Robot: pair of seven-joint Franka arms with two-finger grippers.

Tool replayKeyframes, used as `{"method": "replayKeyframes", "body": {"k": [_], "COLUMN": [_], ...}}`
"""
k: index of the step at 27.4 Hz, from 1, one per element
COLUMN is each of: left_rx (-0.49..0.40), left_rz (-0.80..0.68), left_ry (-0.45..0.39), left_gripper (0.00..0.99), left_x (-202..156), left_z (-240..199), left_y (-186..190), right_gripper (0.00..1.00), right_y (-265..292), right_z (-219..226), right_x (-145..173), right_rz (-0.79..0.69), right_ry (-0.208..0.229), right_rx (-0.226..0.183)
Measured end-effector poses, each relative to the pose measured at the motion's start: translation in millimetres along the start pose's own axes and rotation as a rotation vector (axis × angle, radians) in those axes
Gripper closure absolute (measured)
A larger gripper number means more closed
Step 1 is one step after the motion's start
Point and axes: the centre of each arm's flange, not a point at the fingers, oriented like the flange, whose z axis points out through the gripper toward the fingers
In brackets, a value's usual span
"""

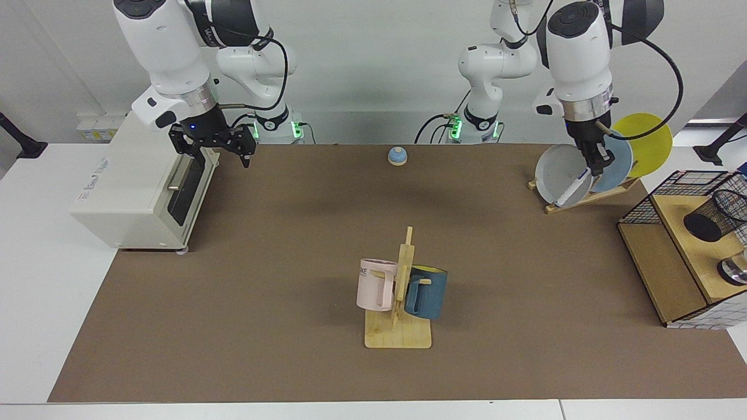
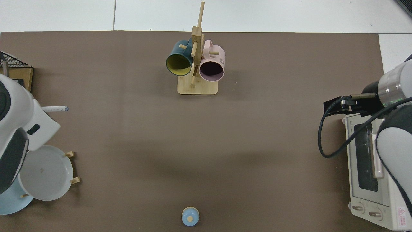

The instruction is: Put markers into pen holder

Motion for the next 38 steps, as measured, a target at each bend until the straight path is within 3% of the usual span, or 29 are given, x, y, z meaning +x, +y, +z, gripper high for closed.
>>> {"method": "replayKeyframes", "body": {"k": [6,14,23,31,38], "left_rx": [0.061,0.147,0.219,0.281,0.282], "left_rz": [0.077,0.178,0.394,0.464,0.518], "left_ry": [-0.077,-0.091,-0.143,-0.197,-0.252], "left_gripper": [0.815,0.815,0.815,0.815,0.815], "left_x": [-37.0,-100.2,-158.9,-199.0,-236.0], "left_z": [11.8,43.2,75.8,84.9,75.6], "left_y": [-10.9,-24.9,-31.9,-30.2,-27.3], "right_gripper": [0.0,0.0,0.0,0.0,0.0], "right_y": [-0.2,-0.8,-1.0,-1.0,-1.1], "right_z": [0.2,0.2,0.2,0.2,0.2], "right_x": [0.1,0.0,0.0,0.0,0.0], "right_rz": [0.0,-0.001,-0.001,-0.001,-0.001], "right_ry": [0.0,0.0,0.0,0.0,0.0], "right_rx": [0.002,0.005,0.006,0.007,0.008]}}
